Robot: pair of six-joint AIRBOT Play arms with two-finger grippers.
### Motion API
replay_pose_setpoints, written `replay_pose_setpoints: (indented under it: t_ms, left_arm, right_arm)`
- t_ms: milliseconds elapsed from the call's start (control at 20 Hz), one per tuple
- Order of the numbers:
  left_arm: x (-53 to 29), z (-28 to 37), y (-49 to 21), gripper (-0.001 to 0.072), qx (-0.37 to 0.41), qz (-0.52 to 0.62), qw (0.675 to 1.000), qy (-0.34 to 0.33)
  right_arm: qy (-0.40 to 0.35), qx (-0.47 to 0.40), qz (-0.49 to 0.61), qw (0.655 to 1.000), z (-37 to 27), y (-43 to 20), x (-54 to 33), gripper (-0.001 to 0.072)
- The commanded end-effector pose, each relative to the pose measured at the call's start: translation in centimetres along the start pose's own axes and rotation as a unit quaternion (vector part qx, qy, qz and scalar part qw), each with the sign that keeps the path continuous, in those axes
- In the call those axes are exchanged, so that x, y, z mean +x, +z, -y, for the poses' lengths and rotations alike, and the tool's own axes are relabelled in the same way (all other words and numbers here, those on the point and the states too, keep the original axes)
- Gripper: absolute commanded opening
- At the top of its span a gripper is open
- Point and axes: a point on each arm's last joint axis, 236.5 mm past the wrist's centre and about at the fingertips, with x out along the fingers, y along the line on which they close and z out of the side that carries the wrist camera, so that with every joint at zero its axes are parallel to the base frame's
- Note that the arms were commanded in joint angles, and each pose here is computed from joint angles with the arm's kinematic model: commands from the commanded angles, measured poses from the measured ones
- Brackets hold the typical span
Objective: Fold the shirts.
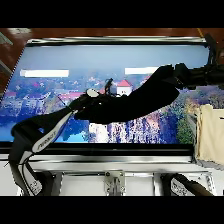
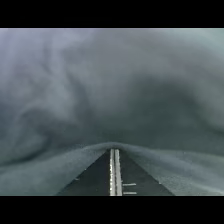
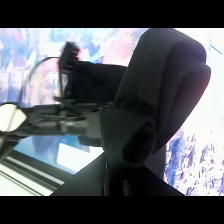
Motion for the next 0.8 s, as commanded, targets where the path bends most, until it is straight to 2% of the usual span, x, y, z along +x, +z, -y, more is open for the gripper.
replay_pose_setpoints:
  t_ms: [0, 100, 300, 500, 650, 750]
  left_arm:
    - [4.8, 3.2, -3.7, 0.0041, -0.041, -0.051, 0.994, -0.086]
    - [4.6, 4.0, -3.9, 0.0040, -0.041, -0.074, 0.989, -0.123]
    - [-1.9, 3.0, 4.1, 0.0037, 0.000, 0.000, 0.994, -0.105]
    - [-18.0, 2.9, 14.2, 0.0037, 0.111, 0.126, 0.986, -0.022]
    - [-34.0, 5.2, 18.0, 0.0037, 0.184, 0.239, 0.952, 0.048]
    - [-43.0, 7.0, 18.0, 0.0038, 0.209, 0.306, 0.925, 0.082]
  right_arm:
    - [-0.022, 0.004, 0.009, 1.000, -0.7, -0.8, -1.9, 0.0063]
    - [-0.023, 0.007, 0.020, 1.000, -0.6, -0.3, -1.9, 0.0064]
    - [-0.012, 0.000, 0.054, 0.998, -2.0, 1.5, -0.5, 0.0063]
    - [0.021, -0.026, 0.025, 0.999, -5.4, 0.9, 7.0, 0.0063]
    - [0.042, -0.042, 0.006, 0.998, -8.1, -0.9, 15.6, 0.0064]
    - [0.056, -0.035, -0.008, 0.998, -9.7, -3.3, 21.9, 0.0063]
